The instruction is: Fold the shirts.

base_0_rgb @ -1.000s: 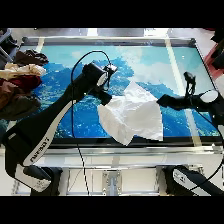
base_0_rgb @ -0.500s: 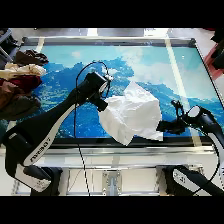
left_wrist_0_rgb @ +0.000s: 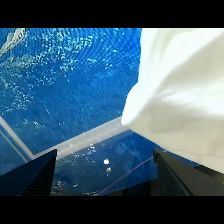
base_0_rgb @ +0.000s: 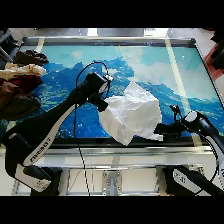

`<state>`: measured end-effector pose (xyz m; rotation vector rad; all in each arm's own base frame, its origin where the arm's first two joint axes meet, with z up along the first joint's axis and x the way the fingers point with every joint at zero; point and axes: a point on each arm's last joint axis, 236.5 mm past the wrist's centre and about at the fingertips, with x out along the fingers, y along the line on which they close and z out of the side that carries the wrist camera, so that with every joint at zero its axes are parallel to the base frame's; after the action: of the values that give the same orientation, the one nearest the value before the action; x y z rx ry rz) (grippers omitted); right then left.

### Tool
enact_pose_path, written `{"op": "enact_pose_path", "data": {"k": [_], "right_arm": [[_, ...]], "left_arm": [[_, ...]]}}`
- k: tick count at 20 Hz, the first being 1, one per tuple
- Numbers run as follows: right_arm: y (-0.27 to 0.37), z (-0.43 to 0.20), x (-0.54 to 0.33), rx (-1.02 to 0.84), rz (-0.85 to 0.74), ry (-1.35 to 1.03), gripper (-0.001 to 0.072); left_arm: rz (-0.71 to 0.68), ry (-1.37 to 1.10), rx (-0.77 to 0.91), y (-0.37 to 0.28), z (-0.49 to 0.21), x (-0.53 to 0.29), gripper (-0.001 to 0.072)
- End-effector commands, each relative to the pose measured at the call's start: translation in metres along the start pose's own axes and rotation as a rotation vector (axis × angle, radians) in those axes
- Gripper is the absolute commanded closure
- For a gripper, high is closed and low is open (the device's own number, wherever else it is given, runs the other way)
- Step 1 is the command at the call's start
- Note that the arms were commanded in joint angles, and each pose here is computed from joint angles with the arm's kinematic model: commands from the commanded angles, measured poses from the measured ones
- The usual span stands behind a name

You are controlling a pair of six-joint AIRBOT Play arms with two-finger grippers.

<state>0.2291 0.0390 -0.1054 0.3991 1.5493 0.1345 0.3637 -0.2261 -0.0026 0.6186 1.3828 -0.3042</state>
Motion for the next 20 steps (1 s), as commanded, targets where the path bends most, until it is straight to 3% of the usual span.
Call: {"op": "enact_pose_path", "data": {"k": [1,3,5,9,11,14,18,20], "right_arm": [[0.012,0.012,0.005,0.032,0.06,-0.065,0.021],[0.029,0.02,0.003,0.02,0.13,-0.099,0.0374],[0.045,0.029,-0.003,-0.004,0.196,-0.133,0.0669],[0.056,0.061,-0.052,-0.118,0.164,-0.23,0.0681],[0.052,0.084,-0.092,-0.203,0.073,-0.332,0.0681],[0.036,0.11,-0.142,-0.258,-0.085,-0.443,0.0681],[0.047,0.12,-0.155,-0.266,-0.058,-0.488,0.0681],[0.047,0.12,-0.155,-0.276,-0.06,-0.49,0.0681]], "left_arm": [[-0.001,-0.002,0.0,0.0,0.0,0.0,0.0016],[-0.001,-0.002,0.001,0.0,0.0,0.0,0.0016],[0.0,-0.009,0.002,0.0,0.002,0.0,0.0015],[-0.088,-0.165,-0.037,-0.019,0.036,-0.011,0.0019],[-0.197,-0.294,-0.07,-0.038,0.059,-0.035,0.002],[-0.248,-0.43,-0.106,-0.043,0.086,-0.056,0.002],[-0.555,-0.243,-0.004,-0.127,0.054,-0.043,0.0017],[-0.575,-0.171,0.038,-0.15,0.04,-0.032,0.0017]]}}
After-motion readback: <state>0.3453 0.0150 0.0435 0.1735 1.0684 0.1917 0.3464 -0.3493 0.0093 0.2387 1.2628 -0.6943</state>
